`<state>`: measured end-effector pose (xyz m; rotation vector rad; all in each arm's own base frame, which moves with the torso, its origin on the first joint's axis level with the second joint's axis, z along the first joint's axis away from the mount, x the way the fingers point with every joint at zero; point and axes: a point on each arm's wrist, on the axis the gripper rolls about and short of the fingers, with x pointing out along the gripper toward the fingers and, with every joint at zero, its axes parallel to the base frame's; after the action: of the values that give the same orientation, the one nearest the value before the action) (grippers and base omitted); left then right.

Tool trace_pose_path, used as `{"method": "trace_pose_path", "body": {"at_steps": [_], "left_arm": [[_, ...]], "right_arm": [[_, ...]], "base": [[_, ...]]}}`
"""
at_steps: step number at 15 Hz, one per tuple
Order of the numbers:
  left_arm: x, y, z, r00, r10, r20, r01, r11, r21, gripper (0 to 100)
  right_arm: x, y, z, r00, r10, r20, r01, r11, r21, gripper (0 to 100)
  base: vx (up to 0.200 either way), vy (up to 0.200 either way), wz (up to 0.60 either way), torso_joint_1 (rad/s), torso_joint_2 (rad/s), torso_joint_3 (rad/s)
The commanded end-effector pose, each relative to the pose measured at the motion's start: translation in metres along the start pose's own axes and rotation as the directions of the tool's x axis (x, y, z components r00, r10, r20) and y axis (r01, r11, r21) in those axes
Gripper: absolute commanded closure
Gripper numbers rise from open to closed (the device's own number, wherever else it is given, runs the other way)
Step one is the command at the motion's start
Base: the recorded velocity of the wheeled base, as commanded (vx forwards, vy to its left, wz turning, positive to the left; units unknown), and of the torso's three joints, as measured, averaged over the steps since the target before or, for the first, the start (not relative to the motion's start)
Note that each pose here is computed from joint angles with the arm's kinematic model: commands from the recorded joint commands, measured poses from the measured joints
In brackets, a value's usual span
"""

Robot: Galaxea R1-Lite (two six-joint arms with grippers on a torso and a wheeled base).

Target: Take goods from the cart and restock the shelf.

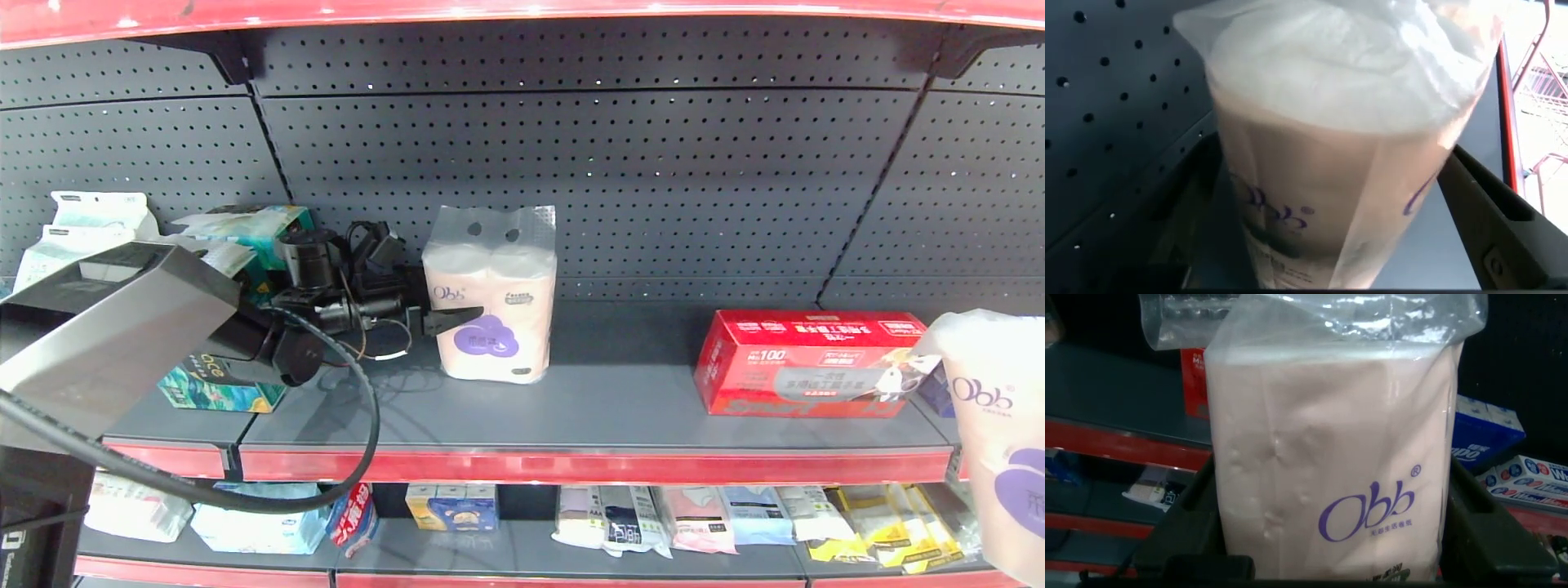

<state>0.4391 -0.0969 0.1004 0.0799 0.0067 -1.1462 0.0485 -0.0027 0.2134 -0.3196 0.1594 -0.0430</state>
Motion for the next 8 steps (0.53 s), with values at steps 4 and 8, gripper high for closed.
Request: {"method": "trace_pose_path", "body": {"at_steps": [4, 8], "left_arm": [[0.0061, 0.0005, -0.0056, 1.000, -0.010, -0.003, 0.010, 1.000, -0.004, 0], [0.0111, -0.0022, -0.0061, 1.000, -0.022, -0.001, 0.022, 1.000, -0.003, 0]], "right_arm": [[0.0016, 0.0001, 0.0000, 1.000, 0.004, -0.006, -0.004, 1.000, 0.000, 100], [0.0010, 0.0002, -0.0004, 1.000, 0.002, -0.005, -0.002, 1.000, 0.000, 100]], "base": [[0.000, 0.000, 0.00, 0.000, 0.00, 0.000], [0.000, 0.000, 0.00, 0.000, 0.00, 0.000]]}}
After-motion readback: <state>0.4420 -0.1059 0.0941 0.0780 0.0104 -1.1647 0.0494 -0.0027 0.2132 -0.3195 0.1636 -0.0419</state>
